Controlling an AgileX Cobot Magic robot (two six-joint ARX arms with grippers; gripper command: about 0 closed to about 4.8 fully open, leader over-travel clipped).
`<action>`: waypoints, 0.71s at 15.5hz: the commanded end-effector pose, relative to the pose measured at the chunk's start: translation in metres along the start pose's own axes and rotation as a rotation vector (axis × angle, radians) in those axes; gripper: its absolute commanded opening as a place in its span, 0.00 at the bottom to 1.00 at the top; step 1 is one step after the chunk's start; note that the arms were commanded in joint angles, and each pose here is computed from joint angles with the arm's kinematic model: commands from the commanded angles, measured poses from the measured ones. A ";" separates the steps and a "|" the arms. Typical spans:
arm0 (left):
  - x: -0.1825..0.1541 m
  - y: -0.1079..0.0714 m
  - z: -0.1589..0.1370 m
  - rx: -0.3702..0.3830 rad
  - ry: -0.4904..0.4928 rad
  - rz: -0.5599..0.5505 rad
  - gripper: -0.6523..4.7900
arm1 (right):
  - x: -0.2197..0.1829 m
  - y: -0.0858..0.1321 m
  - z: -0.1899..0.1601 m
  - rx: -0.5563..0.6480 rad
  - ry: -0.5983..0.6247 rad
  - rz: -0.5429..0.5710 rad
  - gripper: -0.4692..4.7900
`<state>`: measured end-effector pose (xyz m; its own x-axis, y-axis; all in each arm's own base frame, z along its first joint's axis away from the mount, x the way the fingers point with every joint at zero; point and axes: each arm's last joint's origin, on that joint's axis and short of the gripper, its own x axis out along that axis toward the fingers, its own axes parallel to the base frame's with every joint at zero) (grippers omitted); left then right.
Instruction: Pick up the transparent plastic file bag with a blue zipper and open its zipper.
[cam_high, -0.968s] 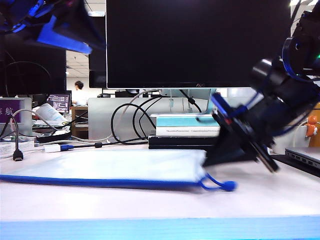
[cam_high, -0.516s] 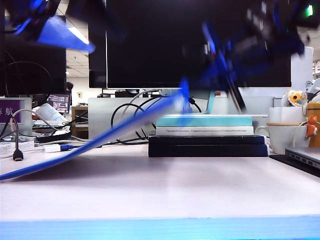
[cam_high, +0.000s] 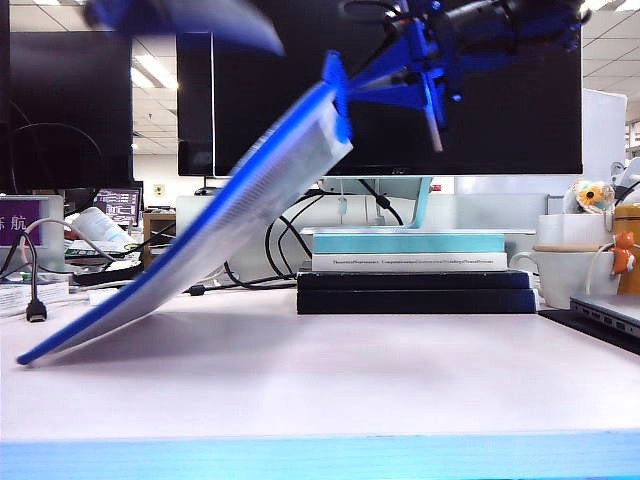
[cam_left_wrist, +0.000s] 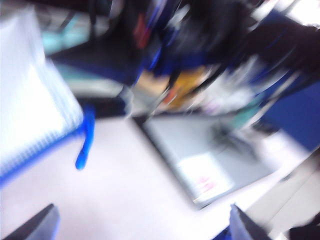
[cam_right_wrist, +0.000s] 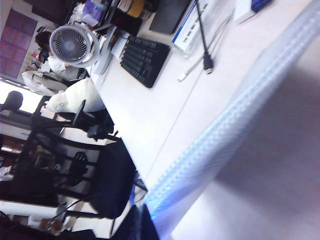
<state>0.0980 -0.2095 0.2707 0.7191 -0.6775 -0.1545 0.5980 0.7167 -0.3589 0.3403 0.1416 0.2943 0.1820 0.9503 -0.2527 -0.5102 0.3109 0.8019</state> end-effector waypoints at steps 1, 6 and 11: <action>0.028 0.000 -0.025 0.068 0.014 0.109 1.00 | 0.003 0.015 0.005 -0.013 -0.001 0.074 0.09; 0.040 -0.001 -0.019 0.131 -0.158 0.201 0.95 | 0.001 0.030 0.002 -0.028 0.022 0.117 0.09; 0.048 0.017 -0.006 0.095 -0.221 0.235 0.63 | -0.005 0.039 0.000 -0.019 0.038 0.138 0.09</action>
<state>0.1391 -0.2309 0.2498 0.8953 -0.4445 -0.0303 0.4255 0.8732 -0.2377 0.3217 0.1495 0.3193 0.0833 0.9801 -0.1801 -0.5202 0.1969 0.8310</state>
